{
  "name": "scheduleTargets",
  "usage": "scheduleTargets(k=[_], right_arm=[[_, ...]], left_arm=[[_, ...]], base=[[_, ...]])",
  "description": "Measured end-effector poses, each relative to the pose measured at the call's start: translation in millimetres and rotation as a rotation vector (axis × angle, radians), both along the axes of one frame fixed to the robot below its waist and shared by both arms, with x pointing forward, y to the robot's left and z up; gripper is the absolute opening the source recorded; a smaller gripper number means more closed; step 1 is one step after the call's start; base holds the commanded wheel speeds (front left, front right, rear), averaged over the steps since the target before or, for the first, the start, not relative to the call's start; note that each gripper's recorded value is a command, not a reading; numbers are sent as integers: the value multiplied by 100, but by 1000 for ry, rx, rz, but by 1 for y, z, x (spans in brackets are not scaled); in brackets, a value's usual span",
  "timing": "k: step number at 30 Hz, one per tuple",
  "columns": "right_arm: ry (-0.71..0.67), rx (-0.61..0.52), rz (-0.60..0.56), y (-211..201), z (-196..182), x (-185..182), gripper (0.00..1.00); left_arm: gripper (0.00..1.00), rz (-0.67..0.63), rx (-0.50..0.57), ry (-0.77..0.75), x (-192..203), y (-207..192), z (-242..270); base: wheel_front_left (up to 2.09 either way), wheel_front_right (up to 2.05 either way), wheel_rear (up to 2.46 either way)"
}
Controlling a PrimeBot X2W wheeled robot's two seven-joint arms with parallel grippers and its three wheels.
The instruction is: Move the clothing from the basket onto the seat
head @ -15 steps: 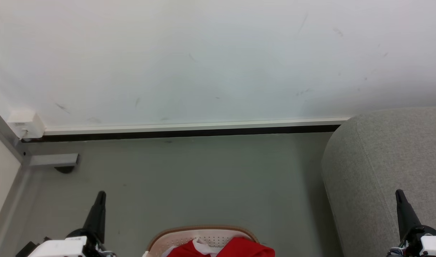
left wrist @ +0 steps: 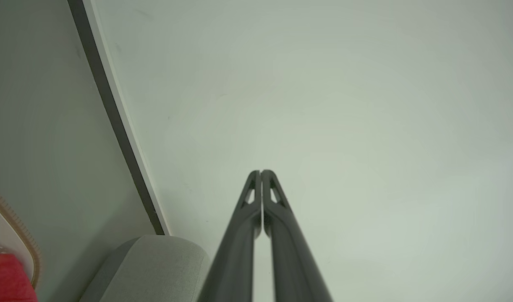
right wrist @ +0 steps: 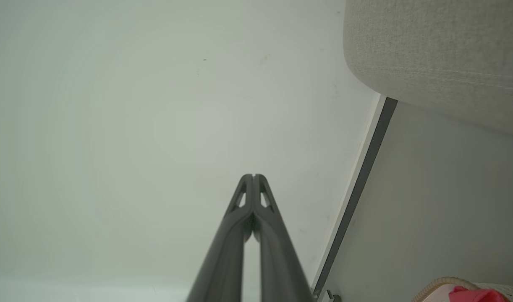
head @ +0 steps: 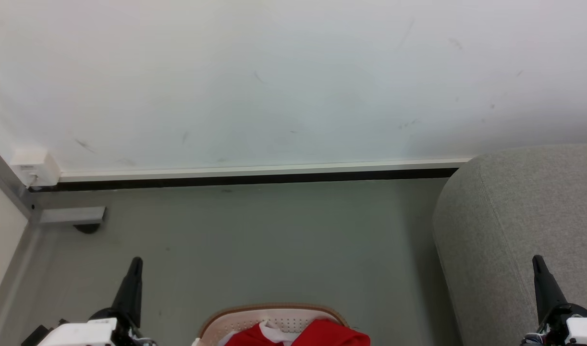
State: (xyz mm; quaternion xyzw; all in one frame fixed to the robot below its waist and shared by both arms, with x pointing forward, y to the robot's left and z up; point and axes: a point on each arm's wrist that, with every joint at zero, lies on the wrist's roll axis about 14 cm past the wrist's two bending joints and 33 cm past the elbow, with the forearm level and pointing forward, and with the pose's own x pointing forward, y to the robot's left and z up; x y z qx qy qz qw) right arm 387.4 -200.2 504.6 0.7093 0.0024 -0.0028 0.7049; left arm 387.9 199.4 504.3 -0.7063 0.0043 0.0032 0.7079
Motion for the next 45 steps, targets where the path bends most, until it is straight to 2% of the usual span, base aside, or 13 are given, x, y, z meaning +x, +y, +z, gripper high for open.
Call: scheduleTargets(k=[9, 10, 16, 27, 31, 38, 45], right_arm=[[0, 0, 0, 0, 0, 0, 0], [0, 0, 0, 0, 0, 0, 100], [65, 14, 3, 4, -22, -10, 100], [26, -12, 3, 14, -9, -7, 100], [14, -38, 2, 17, -6, -6, 100], [-5, -148, 3, 18, 1, -4, 100], [-44, -267, -4, 20, 13, -2, 100]], left_arm=[[0, 0, 0, 0, 0, 0, 0], [100, 0, 0, 0, 0, 0, 0], [100, 5, -11, 73, -11, -2, -24], [100, 36, 52, 39, -8, 0, -12], [100, 45, 110, 22, -7, 1, -6], [100, 55, 228, -5, -5, 1, 4], [100, 60, 396, -41, -2, 0, 17]], base=[[0, 0, 0], [0, 0, 0], [0, 0, 0], [0, 0, 0], [0, 0, 0], [0, 0, 0], [0, 0, 0]])
